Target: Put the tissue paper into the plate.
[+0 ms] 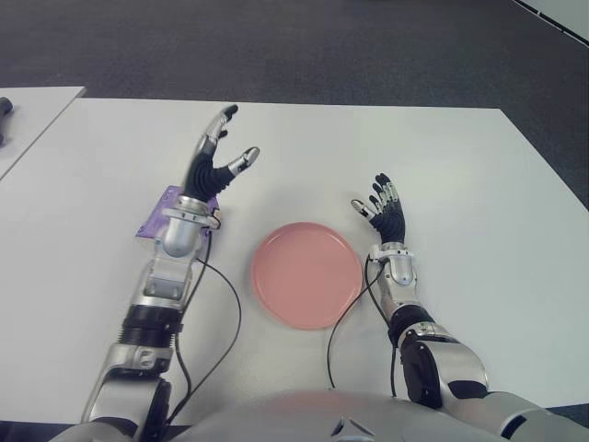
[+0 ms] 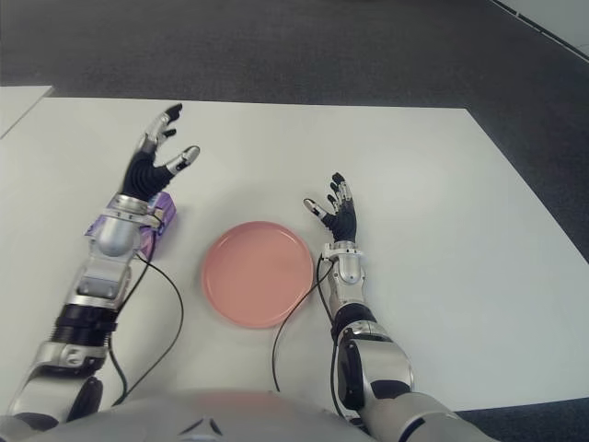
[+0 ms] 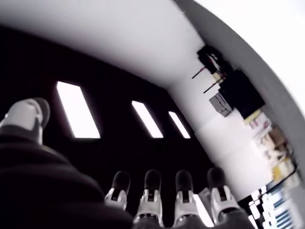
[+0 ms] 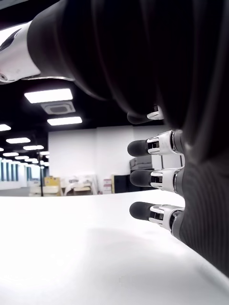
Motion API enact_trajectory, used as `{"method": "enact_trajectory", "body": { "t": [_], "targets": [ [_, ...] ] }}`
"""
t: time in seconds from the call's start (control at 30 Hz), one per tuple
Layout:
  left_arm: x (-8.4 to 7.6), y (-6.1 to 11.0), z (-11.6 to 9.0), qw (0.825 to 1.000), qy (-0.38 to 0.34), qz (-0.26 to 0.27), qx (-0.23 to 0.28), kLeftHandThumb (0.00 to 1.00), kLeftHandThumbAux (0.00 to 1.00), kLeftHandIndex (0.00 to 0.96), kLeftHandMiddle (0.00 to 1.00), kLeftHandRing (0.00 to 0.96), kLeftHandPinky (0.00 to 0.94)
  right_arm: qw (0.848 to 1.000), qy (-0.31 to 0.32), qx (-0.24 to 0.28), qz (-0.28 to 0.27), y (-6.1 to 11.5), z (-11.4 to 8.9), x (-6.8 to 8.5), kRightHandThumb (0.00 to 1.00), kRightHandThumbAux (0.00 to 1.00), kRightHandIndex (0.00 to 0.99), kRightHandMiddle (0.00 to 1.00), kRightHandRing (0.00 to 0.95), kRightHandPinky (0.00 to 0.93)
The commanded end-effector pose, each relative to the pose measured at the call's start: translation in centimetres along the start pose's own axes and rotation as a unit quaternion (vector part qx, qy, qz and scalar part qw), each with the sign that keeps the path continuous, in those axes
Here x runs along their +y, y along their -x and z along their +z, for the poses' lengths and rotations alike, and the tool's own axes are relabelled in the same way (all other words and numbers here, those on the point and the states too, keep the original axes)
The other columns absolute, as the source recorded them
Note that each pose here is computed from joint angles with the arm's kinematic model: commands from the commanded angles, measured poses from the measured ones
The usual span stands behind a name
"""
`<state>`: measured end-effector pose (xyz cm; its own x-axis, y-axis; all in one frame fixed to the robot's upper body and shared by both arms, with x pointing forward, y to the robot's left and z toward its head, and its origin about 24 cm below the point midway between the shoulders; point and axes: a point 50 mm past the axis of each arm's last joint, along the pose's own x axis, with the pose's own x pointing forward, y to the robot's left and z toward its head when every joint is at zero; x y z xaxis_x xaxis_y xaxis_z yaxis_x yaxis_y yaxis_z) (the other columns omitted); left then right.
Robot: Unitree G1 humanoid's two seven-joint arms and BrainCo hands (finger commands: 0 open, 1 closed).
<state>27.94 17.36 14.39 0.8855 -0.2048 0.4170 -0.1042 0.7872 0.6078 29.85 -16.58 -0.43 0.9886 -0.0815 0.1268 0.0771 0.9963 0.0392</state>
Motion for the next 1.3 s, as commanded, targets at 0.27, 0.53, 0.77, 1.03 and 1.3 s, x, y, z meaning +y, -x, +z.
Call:
{"method": "enact_trajectory", "body": {
  "t": [0.27,0.53,0.77,1.03,1.3],
  "targets": [
    [3.2,0.6,6.7,0.948,-0.319,-0.011,-0.005,0.037,0.324,0.000,0.000,0.000,0.000,0.998,-0.002,0.065,-0.006,2.3,-2.6,0.5,0.080,0.783,0.006,0.000,0.000,0.018],
    [4.2,0.1,7.1,0.906,-0.423,0.003,0.031,0.032,0.313,0.000,0.000,0.000,0.000,0.998,-0.002,0.064,-0.006,2.4,-2.6,0.8,0.080,0.783,0.006,0.000,0.000,0.018],
    [6.1,-0.5,6.3,0.865,-0.492,0.007,0.099,0.031,0.316,0.000,0.000,0.000,0.000,0.998,-0.001,0.063,-0.005,2.6,-2.7,1.0,0.080,0.783,0.006,0.000,0.000,0.018],
    [7.8,0.2,4.5,0.811,-0.556,0.017,0.180,0.031,0.327,0.000,0.000,0.000,0.000,0.998,-0.001,0.062,-0.005,2.7,-2.7,1.2,0.080,0.783,0.006,0.000,0.000,0.018],
    [7.4,2.0,0.7,0.754,-0.595,-0.040,0.274,0.012,0.286,0.000,0.000,0.000,0.000,0.998,0.000,0.062,-0.006,2.7,-2.7,1.2,0.080,0.783,0.006,0.000,0.000,0.018]
  ]
}}
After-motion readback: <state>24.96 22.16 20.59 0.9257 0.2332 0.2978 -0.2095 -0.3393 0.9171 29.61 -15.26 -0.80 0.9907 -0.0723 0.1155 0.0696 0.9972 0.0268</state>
